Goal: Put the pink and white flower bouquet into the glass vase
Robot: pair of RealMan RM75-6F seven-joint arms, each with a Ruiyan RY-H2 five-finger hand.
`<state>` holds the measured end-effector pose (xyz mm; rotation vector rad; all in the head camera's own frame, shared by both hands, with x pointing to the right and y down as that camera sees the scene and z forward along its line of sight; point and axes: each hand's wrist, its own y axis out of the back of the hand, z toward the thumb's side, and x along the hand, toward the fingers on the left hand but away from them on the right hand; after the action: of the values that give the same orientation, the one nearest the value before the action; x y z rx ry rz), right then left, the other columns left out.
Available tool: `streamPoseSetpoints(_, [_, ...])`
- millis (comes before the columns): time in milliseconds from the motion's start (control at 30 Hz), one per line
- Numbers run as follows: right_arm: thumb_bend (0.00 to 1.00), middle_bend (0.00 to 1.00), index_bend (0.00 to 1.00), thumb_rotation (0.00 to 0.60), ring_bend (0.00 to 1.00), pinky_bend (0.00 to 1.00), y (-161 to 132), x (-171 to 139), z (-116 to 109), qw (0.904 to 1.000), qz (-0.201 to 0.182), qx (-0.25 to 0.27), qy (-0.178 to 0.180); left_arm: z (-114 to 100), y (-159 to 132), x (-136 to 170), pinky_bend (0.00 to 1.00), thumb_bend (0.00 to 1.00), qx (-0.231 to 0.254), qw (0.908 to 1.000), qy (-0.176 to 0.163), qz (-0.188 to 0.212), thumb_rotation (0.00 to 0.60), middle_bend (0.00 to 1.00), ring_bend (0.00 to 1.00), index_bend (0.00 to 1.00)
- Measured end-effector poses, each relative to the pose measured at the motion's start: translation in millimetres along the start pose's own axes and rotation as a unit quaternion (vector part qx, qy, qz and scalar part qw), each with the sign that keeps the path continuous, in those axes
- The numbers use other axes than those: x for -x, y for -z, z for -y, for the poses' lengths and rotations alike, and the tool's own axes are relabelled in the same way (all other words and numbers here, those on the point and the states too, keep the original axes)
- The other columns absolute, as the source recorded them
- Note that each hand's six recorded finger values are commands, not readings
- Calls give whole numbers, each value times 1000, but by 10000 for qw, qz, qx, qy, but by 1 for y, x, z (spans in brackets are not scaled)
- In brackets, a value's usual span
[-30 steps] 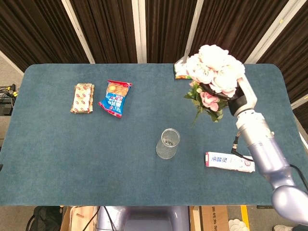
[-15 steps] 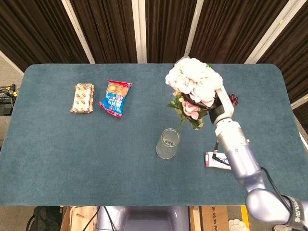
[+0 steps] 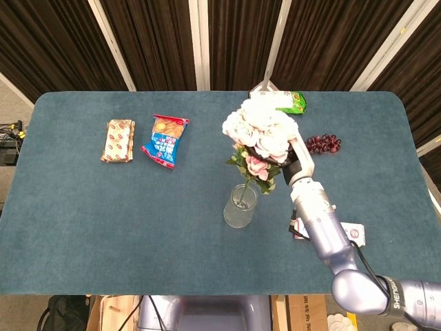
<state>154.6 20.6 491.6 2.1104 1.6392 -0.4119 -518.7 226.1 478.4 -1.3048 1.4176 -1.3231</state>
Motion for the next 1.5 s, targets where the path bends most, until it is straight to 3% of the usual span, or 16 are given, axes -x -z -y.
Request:
streamPoseSetpoints(367, [472,583,792,600,548,198,31,3,-1,9994,-244,-150,-207,-1,0,1,59,179,16,10000,-15,1,600,0,0,157])
streamPoseSetpoints(767, [472,583,792,600,519,198,75,-4,-6,9986,-37,-243,-464,0,-2,2,60,179,19,10000,2,23,600,0,0,158])
streamPoseSetpoints(1367, [472,576,789,600,435,147,108,-1,-4,9961,88,-507,-720,0,0,1,60,179,123,9999,40,-18,600,0,0,158])
streamPoseSetpoints(1500, [344,473,686,600,338,88,114,1,-2,9951,173,-548,-810,-1,-1,1,60,179,123,9999,36,-18,600,0,0,158])
